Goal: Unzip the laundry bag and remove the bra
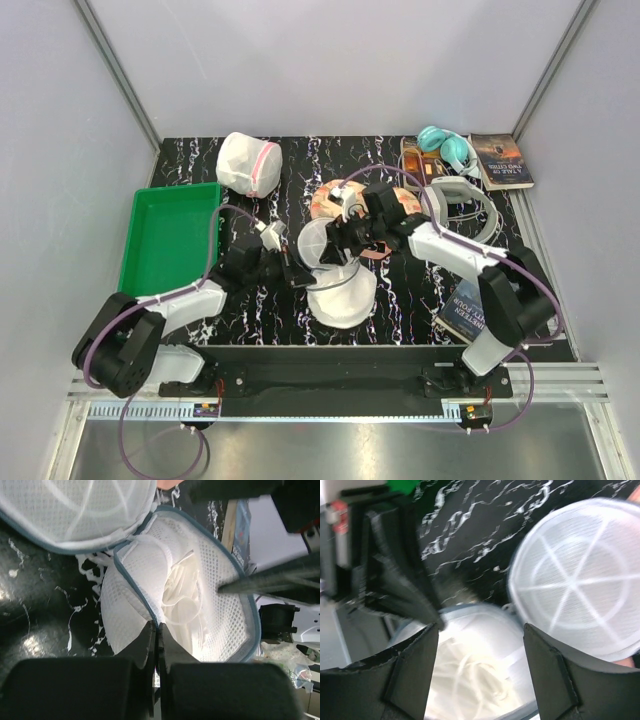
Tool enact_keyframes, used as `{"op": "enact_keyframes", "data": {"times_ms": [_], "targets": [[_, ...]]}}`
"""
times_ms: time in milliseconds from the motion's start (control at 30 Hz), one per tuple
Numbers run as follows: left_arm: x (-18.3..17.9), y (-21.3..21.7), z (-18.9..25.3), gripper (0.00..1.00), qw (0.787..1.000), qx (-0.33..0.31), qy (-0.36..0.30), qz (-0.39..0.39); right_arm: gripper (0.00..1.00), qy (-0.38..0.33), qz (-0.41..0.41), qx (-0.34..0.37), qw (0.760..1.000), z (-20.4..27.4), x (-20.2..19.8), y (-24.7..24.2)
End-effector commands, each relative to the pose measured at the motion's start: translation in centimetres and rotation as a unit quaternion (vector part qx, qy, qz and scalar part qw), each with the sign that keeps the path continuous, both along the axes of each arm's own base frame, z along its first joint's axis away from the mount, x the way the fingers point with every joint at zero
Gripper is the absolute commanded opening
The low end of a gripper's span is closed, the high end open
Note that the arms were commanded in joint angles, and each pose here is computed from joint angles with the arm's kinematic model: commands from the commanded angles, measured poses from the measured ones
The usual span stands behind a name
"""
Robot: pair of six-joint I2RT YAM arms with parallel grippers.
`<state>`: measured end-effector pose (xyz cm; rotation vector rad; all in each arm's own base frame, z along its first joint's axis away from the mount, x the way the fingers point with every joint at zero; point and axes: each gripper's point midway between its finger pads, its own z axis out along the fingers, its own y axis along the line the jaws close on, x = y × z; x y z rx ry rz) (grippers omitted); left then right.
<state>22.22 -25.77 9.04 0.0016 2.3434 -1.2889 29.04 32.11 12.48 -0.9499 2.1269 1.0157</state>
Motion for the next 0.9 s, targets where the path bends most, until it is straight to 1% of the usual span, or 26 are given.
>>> {"op": "enact_keyframes", "data": {"times_ms": [0, 67, 100, 167, 200, 333, 433, 500, 533, 600, 733, 867], "targets": [[2.4, -1.6, 3.7, 0.00, 0.995, -0.049, -0.085, -0.013, 0.75, 0.032, 0.006, 0.052, 0.998, 3.3, -2.8, 0.0], [3.0, -1.9, 4.0, 0.00, 0.993, -0.052, -0.103, -0.015, 0.75, 0.057, 0.021, 0.056, 0.997, 2.9, -4.3, -0.2], [3.8, -2.2, 5.0, 0.00, 0.990, -0.057, -0.130, -0.013, 0.75, 0.068, 0.024, 0.055, 0.996, 2.8, -4.8, -0.3], [4.5, -2.4, 5.6, 0.00, 0.986, -0.061, -0.152, -0.011, 0.74, 0.089, 0.028, 0.045, 0.995, 1.8, -5.6, -0.6], [5.2, -2.5, 6.5, 0.00, 0.982, -0.064, -0.178, -0.006, 0.74, 0.096, 0.028, 0.041, 0.994, 1.5, -5.9, -0.7], [6.7, -2.3, 8.2, 0.00, 0.970, -0.066, -0.234, 0.013, 0.72, 0.132, 0.021, 0.013, 0.991, -0.5, -7.3, -1.7], [7.5, -1.6, 8.5, 0.00, 0.961, -0.053, -0.269, 0.037, 0.71, 0.132, 0.012, -0.001, 0.991, -0.9, -8.2, -2.3], [8.1, -0.9, 9.0, 0.00, 0.951, -0.048, -0.299, 0.059, 0.72, 0.133, 0.006, -0.008, 0.991, -1.1, -8.7, -2.6], [7.8, -0.5, 8.4, 0.00, 0.950, -0.046, -0.301, 0.065, 0.72, 0.139, 0.007, -0.014, 0.990, -1.4, -9.3, -2.8], [7.8, -0.3, 8.7, 0.00, 0.944, -0.050, -0.317, 0.071, 0.72, 0.142, -0.009, -0.027, 0.990, -2.2, -9.4, -3.2], [6.5, -0.2, 6.8, 0.00, 0.947, -0.051, -0.311, 0.058, 0.71, 0.159, -0.031, -0.053, 0.985, -4.2, -9.6, -3.9], [4.8, 0.1, 4.5, 0.00, 0.951, -0.037, -0.306, 0.029, 0.72, 0.139, -0.063, -0.051, 0.987, -3.3, -8.6, -4.1]]}}
